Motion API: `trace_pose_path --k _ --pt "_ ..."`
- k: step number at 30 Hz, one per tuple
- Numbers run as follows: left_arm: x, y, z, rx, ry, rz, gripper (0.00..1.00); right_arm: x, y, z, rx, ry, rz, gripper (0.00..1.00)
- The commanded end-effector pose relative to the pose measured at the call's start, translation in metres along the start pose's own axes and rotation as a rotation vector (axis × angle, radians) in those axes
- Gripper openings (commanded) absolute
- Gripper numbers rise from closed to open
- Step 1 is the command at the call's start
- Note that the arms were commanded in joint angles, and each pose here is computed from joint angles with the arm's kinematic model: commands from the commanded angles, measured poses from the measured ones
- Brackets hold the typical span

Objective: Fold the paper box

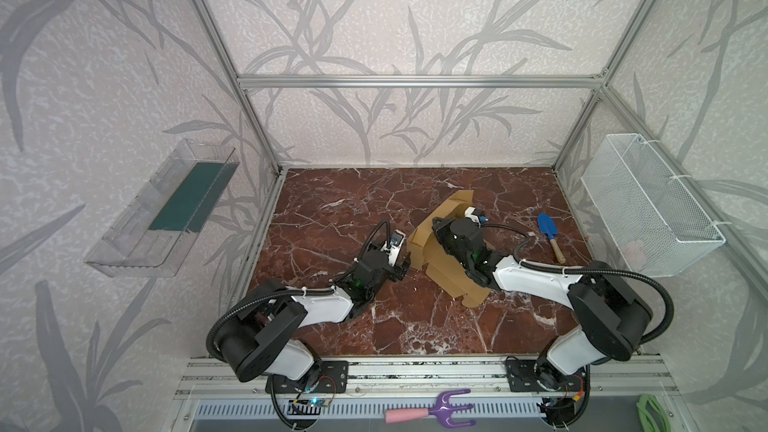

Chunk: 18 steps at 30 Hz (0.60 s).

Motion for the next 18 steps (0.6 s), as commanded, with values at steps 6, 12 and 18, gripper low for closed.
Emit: trace_pose_path --k 6,12,18 --pt "-0.024 -0.004 0.006 0.042 -0.12 -0.058 0.84 0.009 -0.029 0.004 0.101 0.044 -0.025 0.0" --pt "-0.025 -0.007 0.008 0.081 -0.131 -0.07 0.84 0.009 -0.028 0.004 0.101 0.042 -0.023 0.0" --pt "-0.025 -0.015 0.01 0.141 -0.127 -0.09 0.83 0.009 -0.031 0.005 0.105 0.04 -0.02 0.0"
Point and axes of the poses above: each gripper's point midway between its finger pads, its own z axis out along the fingers, its own y axis along the line the jaws close on, x = y × z, the point moved 8 cm from there along -z, back along the fingers, and after that the axes turned 1 degree about z, right-handed, at the moved point
